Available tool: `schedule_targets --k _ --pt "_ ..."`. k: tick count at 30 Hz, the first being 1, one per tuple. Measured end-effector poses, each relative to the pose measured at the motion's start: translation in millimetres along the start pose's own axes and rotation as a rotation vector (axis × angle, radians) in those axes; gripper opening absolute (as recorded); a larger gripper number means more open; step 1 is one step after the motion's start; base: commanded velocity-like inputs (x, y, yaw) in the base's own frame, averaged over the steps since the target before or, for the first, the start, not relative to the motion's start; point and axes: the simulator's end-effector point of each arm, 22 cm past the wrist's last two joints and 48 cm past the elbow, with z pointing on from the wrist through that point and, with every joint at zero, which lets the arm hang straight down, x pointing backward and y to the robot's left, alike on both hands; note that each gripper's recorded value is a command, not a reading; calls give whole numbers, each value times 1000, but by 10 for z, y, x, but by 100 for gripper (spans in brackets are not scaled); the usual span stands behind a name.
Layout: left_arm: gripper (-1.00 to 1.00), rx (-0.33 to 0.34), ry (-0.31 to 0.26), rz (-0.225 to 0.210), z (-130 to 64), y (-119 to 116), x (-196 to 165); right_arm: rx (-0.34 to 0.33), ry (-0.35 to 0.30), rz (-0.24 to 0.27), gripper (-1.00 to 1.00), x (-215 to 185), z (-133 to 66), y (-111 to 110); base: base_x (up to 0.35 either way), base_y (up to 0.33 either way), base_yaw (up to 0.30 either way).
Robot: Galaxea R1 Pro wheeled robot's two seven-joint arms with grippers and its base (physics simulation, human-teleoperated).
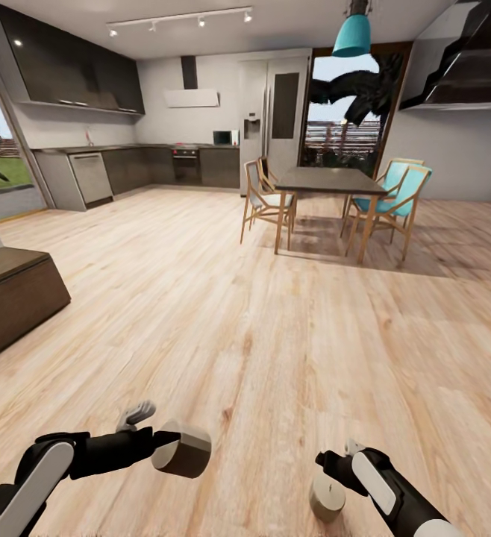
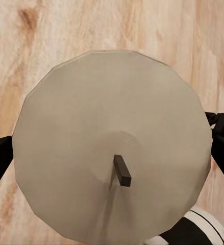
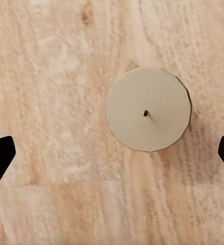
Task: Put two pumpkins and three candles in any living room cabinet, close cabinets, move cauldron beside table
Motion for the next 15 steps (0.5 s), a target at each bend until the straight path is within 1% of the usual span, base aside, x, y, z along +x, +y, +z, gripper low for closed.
schedule_targets --k 11,15 --pt "-100 -10 35 -26 130 126 104 20 35 5 100 148 160 -93 0 0 0" --pt "-100 -11 49 -36 182 160 148 30 9 20 100 123 223 -140 0 0 0"
